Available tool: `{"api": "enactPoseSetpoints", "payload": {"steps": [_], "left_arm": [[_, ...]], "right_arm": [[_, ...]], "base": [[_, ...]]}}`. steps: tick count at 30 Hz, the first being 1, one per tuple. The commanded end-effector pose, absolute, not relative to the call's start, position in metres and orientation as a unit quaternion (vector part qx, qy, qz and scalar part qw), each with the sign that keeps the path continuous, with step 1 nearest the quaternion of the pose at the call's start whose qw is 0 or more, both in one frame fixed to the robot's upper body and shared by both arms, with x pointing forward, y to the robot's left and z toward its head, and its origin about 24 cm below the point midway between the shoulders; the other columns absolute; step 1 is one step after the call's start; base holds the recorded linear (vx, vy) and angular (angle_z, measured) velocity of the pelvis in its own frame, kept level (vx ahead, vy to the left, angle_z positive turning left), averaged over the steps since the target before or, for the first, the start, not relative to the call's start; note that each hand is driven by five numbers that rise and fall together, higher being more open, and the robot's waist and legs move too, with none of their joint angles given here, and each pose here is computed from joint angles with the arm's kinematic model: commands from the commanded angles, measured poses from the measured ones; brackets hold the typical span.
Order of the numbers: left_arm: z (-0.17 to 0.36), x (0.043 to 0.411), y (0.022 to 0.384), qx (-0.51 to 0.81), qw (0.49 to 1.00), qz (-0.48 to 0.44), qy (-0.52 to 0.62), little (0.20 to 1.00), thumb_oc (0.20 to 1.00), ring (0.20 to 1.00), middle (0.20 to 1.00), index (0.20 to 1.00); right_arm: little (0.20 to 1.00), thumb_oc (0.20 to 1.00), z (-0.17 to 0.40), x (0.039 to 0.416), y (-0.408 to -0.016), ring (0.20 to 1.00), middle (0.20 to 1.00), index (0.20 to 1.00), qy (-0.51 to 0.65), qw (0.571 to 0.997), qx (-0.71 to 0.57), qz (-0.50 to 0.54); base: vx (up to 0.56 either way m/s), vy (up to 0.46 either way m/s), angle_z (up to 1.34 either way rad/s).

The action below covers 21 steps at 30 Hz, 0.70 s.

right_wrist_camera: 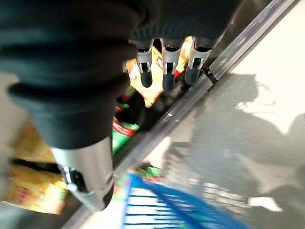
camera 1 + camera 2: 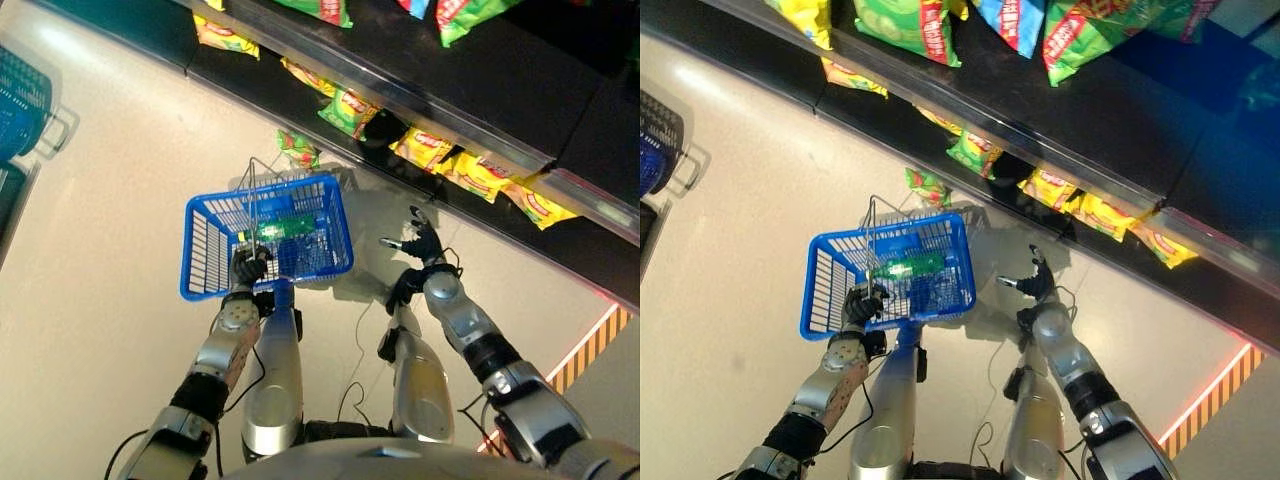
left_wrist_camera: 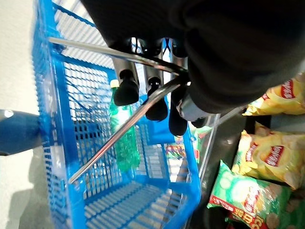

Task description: Pick up the snacks into the basket

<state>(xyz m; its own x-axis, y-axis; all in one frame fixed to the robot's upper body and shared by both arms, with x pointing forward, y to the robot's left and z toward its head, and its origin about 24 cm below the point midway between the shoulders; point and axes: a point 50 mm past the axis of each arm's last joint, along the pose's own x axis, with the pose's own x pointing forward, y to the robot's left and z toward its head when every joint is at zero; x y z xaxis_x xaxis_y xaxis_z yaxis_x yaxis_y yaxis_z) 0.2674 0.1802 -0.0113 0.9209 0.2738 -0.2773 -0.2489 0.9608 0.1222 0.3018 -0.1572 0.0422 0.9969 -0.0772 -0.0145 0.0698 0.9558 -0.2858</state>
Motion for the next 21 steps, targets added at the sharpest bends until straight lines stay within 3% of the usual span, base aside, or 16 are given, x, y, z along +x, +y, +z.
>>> {"api": "enactPoseSetpoints", "payload": {"steps": [1,11,21], "left_arm": [[0.015,0.275,0.194,0.056,0.984,0.157,0.067,0.2,0.2,0.2,0.2,0.2],[-0.046,0.24,0.222,0.103,0.95,0.206,0.211,0.2,0.2,0.2,0.2,0.2],[-0.12,0.179,0.228,0.128,0.868,0.233,0.419,0.2,0.2,0.2,0.2,0.2]], "right_arm": [[1.0,1.0,0.075,0.302,-0.162,1.0,1.0,1.0,-0.069,0.989,-0.127,-0.034],[1.0,1.0,0.119,0.269,-0.166,1.0,1.0,1.0,-0.183,0.978,-0.1,0.005],[1.0,1.0,0.085,0.257,-0.162,1.0,1.0,1.0,-0.109,0.992,-0.062,0.016]], "base": [[0.01,-0.017,-0.06],[0.03,-0.01,-0.07],[0.08,0.033,-0.13]]}}
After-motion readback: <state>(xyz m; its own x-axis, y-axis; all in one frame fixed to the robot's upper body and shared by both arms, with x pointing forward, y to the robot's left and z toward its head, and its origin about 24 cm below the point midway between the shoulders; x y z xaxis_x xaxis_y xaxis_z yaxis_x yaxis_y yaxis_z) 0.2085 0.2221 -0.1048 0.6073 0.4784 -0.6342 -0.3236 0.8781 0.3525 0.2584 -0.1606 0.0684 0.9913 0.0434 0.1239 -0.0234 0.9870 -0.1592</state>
